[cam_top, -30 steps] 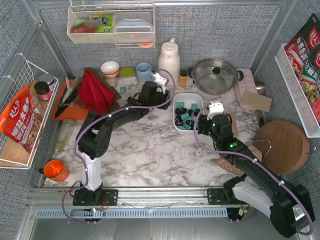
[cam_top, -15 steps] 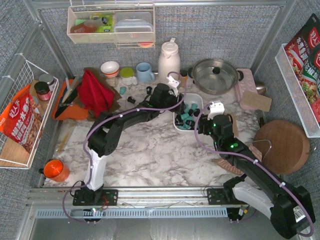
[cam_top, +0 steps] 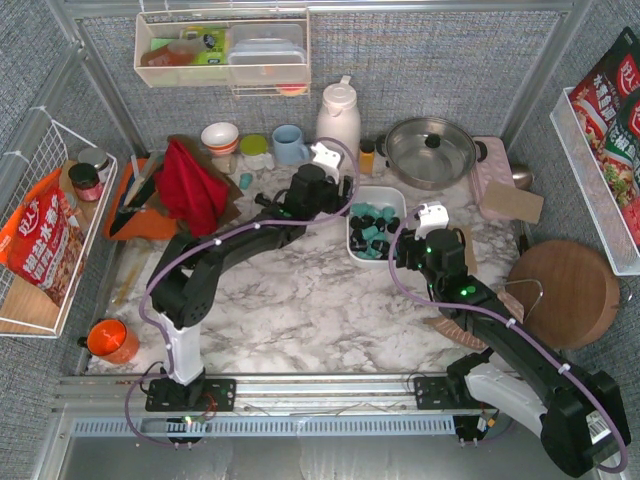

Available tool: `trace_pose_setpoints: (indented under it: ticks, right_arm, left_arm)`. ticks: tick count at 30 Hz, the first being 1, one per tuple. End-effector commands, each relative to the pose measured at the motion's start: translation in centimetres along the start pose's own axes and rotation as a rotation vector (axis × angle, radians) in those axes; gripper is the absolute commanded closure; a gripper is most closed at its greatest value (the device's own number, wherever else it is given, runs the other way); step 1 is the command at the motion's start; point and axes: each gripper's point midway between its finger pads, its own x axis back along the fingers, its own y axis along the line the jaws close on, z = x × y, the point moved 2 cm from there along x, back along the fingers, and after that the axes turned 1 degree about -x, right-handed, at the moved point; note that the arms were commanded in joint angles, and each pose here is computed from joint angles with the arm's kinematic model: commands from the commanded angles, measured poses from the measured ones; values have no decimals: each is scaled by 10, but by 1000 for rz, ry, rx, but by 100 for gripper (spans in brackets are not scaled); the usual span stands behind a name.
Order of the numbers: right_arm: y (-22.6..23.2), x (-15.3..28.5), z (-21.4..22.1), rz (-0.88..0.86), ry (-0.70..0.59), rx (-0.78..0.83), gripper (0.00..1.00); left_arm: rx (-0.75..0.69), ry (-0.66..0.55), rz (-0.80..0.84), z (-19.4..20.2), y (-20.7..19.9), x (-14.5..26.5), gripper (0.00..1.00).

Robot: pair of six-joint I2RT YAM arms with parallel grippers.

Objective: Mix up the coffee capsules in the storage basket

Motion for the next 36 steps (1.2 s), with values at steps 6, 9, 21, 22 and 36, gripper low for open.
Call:
trace_pose_setpoints:
  ticks: [6,9,21,22,36]
  right_arm:
    - [0,0,-6,1,-25,-10,36]
    - [0,0,-6,4,-25,-10,36]
    - [0,-1,-4,3,-20,-6,36]
    - [0,-1,-4,4,-19,-5,36]
    - [0,-2,-3,3,-15,-5,36]
  left_arm:
    - [-29,66,-524,8,132,30,17]
    - [-6,102,-547,18,165,37,16]
    - [6,290,-415,69,231,32,5]
    - [12,299,-418,73,238,33,5]
    - [-13,372,-272,101,248,18,10]
